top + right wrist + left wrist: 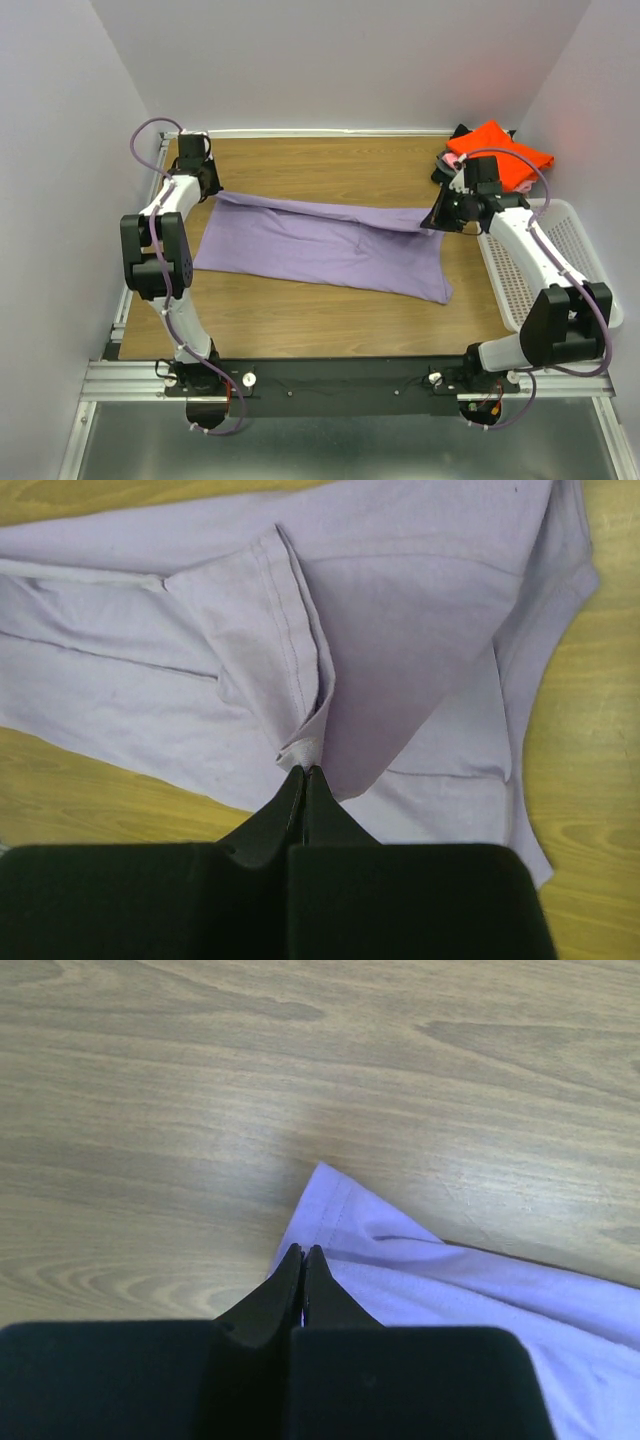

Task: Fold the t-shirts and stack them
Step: Fold the tshirt

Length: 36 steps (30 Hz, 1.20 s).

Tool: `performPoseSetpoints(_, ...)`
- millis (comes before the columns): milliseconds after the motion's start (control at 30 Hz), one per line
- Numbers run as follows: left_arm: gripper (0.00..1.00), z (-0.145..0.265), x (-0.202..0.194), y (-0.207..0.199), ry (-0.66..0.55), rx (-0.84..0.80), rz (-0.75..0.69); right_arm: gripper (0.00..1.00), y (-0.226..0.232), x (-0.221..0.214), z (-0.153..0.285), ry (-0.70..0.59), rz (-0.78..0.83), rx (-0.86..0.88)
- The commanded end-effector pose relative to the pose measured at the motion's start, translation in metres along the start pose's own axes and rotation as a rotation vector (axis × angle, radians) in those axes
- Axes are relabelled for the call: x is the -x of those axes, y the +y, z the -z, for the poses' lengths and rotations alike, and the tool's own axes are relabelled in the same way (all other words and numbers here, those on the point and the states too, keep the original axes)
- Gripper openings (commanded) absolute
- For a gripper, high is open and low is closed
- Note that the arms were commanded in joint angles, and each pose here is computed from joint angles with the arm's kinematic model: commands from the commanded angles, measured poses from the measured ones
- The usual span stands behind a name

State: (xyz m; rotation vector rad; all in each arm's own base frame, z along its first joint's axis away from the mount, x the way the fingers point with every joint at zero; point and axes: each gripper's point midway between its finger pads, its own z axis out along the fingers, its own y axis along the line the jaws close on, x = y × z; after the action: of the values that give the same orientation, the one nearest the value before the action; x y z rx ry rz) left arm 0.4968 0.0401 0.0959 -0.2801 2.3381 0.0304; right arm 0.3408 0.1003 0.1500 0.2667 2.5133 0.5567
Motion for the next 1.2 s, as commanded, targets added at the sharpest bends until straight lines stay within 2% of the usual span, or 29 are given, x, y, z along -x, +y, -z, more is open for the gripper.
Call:
performPoseSetpoints(0,0.0,0.008,-0.001,0.003,-0.019,-0.017,-0.009,0.01,-0.012,-0.024,0.005,0.045,-0.023,-0.046)
performPoseSetpoints(333,0.0,0.016,-0.041,0.015,0.064,0.032,0.002,0.01,-0.024,-0.053,0.012,0.101,-0.043,-0.081)
performPoseSetpoints(400,0.12,0.02,-0.049,0.019,0.085,0.048,0.008,0.01,-0.028,-0.06,0.015,0.119,-0.048,-0.1)
performPoseSetpoints(433,0.3,0.022,-0.052,0.019,0.09,0.052,0.018,0.03,-0.029,-0.063,0.017,0.125,-0.046,-0.107)
performPoseSetpoints(467,0.37,0.024,-0.053,0.02,0.09,0.057,0.023,0.05,-0.03,-0.067,0.017,0.137,-0.045,-0.116)
performPoseSetpoints(500,0.43,0.027,-0.056,0.02,0.093,0.054,0.027,0.14,-0.032,-0.072,0.019,0.151,-0.048,-0.128)
performPoseSetpoints(533,0.55,0.029,-0.056,0.019,0.093,0.047,0.035,0.2,-0.032,-0.075,0.019,0.161,-0.048,-0.129)
performPoseSetpoints(633,0.65,0.035,-0.048,0.016,0.079,0.036,0.052,0.41,-0.035,-0.088,0.018,0.211,-0.05,-0.139)
performPoseSetpoints(667,0.67,0.036,-0.045,0.013,0.071,0.026,0.057,0.44,-0.036,-0.091,0.018,0.222,-0.044,-0.146)
performPoseSetpoints(733,0.68,0.035,-0.033,0.009,0.048,0.008,0.07,0.49,-0.04,-0.089,0.016,0.223,-0.041,-0.169)
performPoseSetpoints(833,0.68,0.023,-0.022,0.005,0.046,0.0,0.084,0.52,-0.046,-0.069,0.011,0.167,-0.065,-0.235)
performPoseSetpoints(900,0.68,0.01,-0.018,0.004,0.054,0.005,0.1,0.51,-0.062,-0.06,0.0,0.142,-0.109,-0.339)
performPoseSetpoints(1033,0.67,-0.006,-0.016,0.002,0.066,0.01,0.118,0.48,-0.076,-0.039,-0.027,0.098,-0.117,-0.403)
performPoseSetpoints(1167,0.66,-0.017,-0.015,0.001,0.071,0.008,0.124,0.47,-0.082,-0.013,-0.048,0.046,-0.156,-0.375)
